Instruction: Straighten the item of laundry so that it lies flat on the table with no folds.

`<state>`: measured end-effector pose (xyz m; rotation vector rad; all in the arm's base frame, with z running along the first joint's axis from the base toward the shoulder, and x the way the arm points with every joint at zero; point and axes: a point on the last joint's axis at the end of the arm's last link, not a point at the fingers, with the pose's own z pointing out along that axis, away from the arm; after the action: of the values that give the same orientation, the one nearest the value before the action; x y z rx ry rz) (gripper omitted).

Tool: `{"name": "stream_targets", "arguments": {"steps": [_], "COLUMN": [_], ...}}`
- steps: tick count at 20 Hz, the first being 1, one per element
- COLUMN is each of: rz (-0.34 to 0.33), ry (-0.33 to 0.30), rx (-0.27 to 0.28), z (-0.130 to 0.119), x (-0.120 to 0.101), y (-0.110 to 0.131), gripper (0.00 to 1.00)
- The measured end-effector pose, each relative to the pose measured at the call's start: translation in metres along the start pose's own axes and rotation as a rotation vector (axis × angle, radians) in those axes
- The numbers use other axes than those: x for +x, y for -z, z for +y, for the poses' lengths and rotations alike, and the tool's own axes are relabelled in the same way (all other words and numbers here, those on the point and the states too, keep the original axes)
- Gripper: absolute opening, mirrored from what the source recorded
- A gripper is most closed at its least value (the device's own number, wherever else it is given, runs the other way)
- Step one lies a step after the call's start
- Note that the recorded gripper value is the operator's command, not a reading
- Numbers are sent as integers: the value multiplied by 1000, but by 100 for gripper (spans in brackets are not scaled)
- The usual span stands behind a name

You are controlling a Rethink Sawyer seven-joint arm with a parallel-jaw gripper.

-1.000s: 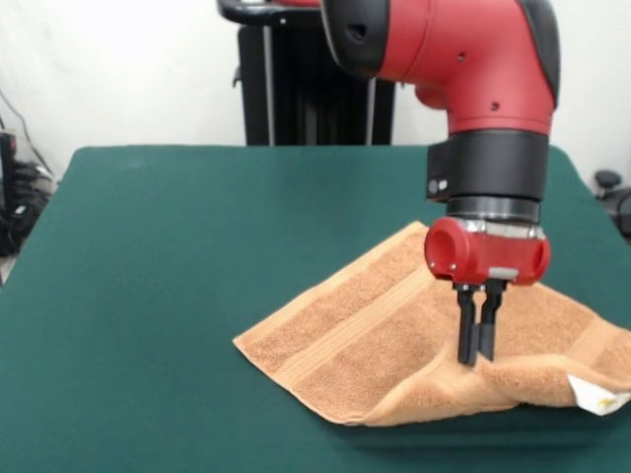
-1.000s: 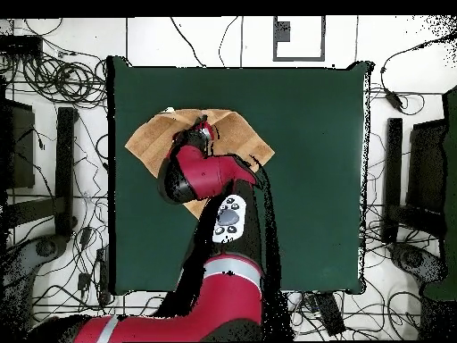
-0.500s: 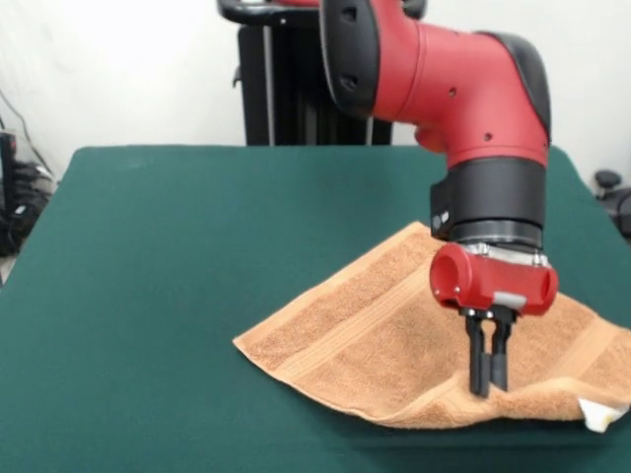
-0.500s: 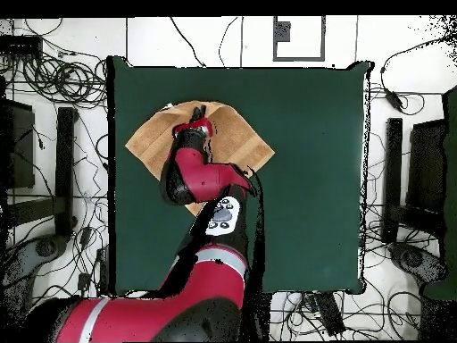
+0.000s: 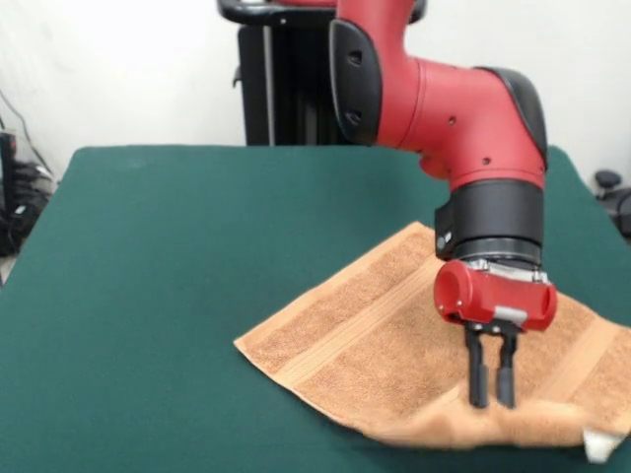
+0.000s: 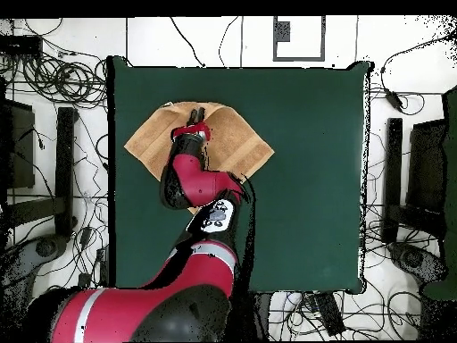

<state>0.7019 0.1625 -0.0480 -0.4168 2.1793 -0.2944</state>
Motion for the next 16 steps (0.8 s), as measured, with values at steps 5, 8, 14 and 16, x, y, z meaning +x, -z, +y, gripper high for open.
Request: {"name": "stream_targets", "arguments": {"steps": [5, 8, 14, 16], "rz": [-3, -6, -35, -51], "ry": [-2, -4, -18, -23], "rx": [3, 6, 24, 32], "z": [-3, -5, -21, -28], "x": [-2, -5, -29, -42], "y": [0, 0, 6, 9], "gripper": [100, 100, 100, 100]}}
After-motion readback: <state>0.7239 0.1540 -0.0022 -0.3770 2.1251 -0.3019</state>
